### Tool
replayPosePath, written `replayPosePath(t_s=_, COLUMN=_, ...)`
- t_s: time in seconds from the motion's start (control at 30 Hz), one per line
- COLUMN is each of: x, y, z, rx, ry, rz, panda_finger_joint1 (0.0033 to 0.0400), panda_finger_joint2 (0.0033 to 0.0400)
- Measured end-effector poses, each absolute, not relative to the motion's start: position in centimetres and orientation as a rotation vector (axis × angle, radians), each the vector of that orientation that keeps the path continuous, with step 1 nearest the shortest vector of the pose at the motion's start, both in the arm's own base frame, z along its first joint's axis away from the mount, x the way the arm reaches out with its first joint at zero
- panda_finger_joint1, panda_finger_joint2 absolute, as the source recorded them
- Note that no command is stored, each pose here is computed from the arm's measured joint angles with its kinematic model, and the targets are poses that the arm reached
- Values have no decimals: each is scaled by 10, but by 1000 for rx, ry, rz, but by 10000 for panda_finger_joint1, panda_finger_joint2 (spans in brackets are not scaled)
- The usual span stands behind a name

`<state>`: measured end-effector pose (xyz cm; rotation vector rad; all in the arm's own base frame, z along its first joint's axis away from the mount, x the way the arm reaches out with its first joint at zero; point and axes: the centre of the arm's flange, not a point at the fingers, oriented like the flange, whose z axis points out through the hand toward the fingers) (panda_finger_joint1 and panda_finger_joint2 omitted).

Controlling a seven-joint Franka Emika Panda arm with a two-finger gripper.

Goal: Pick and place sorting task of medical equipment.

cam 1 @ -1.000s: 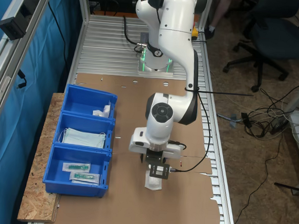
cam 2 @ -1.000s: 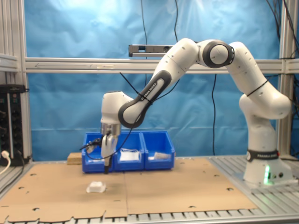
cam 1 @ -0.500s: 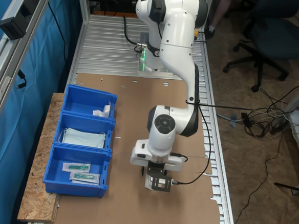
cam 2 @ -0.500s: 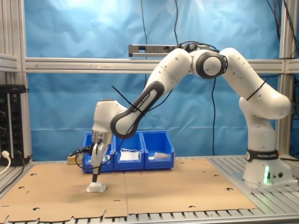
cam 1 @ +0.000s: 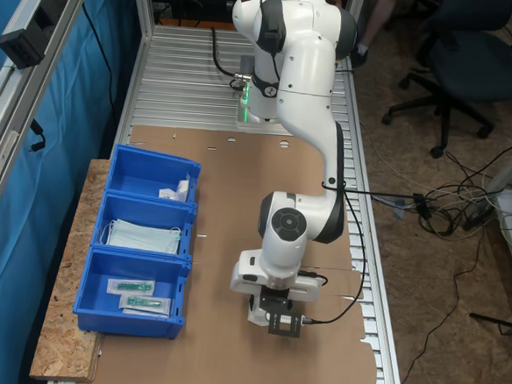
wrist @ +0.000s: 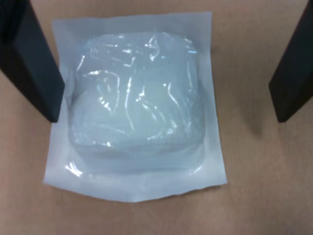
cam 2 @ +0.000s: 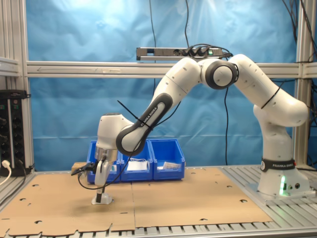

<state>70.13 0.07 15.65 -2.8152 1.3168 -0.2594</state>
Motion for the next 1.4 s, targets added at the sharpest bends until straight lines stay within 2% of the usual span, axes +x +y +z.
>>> replayPosePath(t_s=1.4, x=701, y=1, z=143, rx=-2819, ry=1317, rz=-254, panda_finger_joint1=400, panda_finger_joint2=400)
